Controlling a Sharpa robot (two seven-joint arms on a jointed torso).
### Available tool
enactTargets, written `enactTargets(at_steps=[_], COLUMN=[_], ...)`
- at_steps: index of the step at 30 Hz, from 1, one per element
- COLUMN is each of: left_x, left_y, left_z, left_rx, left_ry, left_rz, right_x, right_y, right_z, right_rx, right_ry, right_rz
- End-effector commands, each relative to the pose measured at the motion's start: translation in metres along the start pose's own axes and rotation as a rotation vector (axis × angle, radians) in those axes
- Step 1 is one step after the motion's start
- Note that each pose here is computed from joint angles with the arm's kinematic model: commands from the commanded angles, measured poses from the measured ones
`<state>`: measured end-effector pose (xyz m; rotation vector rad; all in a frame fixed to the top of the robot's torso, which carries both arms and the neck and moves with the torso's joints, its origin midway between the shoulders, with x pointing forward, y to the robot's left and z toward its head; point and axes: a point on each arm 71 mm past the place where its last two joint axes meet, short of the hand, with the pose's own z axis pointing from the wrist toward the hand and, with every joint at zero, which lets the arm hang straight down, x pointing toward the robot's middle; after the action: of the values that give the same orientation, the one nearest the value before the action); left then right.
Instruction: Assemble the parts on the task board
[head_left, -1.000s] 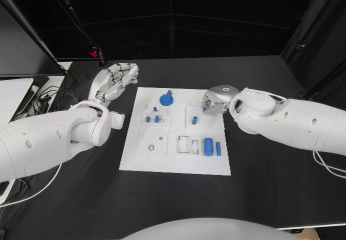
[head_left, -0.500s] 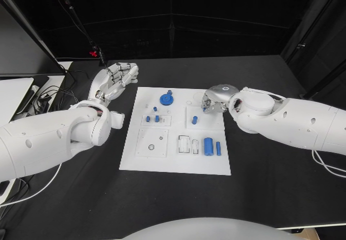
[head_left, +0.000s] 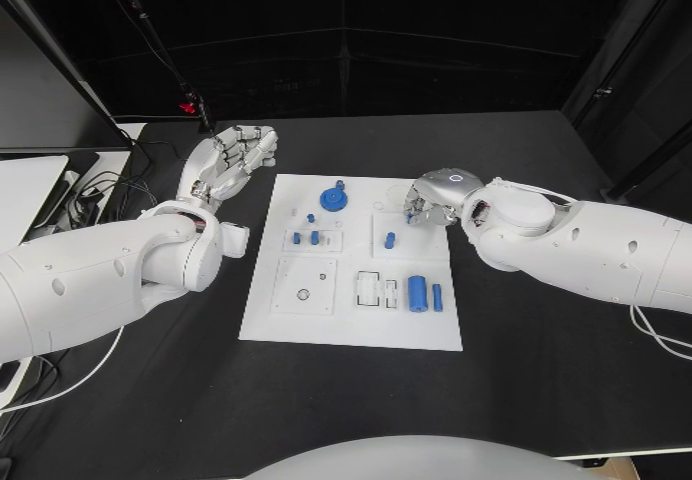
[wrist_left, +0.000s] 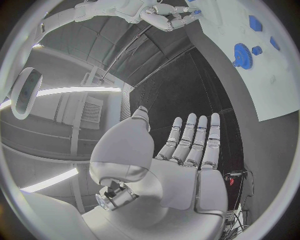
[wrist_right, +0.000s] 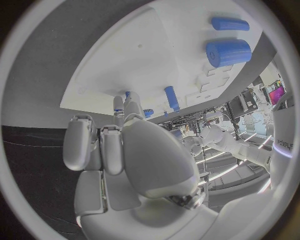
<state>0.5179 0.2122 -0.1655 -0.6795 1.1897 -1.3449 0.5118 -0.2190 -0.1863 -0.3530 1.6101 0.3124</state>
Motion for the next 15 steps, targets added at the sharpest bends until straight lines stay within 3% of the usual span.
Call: enactTargets(at_steps=[1,15], left_x=[-0.0008,-0.0013], left_y=[-0.0088,-0.008], left_z=[0.0002,0.0004], left_rx=[0.116,0.115], left_ry=[0.001,0.0], left_rz=[-0.004,-0.003], right_x=[-0.007,-0.015], right_y=[0.002,-0.001], right_z=[-0.002,-0.013], right_rx=[-0.023,-0.044], right_ry=[-0.082,-0.166], right_rz=[0.019,0.043])
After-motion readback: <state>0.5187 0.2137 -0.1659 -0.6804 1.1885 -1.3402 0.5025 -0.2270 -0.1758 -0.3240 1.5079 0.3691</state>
